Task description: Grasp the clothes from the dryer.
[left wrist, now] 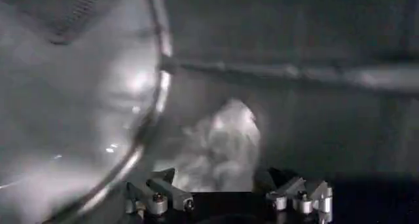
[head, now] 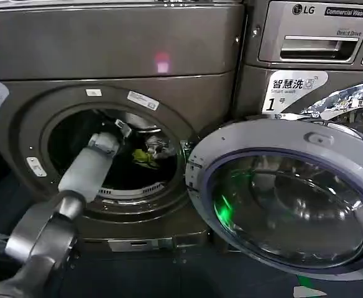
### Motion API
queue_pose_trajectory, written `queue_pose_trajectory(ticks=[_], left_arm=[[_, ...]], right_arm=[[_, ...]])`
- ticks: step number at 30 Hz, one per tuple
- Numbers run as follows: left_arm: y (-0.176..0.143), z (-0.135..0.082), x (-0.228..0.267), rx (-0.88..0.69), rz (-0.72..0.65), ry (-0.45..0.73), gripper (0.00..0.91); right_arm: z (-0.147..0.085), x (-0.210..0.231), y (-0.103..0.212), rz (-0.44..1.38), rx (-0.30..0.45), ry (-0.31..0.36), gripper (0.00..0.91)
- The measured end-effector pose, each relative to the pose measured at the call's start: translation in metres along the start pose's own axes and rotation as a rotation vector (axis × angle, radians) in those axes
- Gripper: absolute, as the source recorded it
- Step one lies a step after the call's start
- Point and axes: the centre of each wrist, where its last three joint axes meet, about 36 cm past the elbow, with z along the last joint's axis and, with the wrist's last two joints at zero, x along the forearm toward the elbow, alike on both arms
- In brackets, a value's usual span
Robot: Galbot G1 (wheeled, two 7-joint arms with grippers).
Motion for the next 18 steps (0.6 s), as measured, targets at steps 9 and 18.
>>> queue_pose_trajectory(ticks=[9, 18], left_arm=[[0.007, -0.005, 0.0, -0.346, 0.164, 0.296, 0.907], [-0.007, 0.003, -0.014, -0.53, 0.245, 0.509, 0.907]], right_arm=[[0.002, -0.001, 0.002, -0.006, 0.008, 0.004, 0.907], [0.006, -0.001, 0.005, -0.011, 0.009, 0.008, 0.907]])
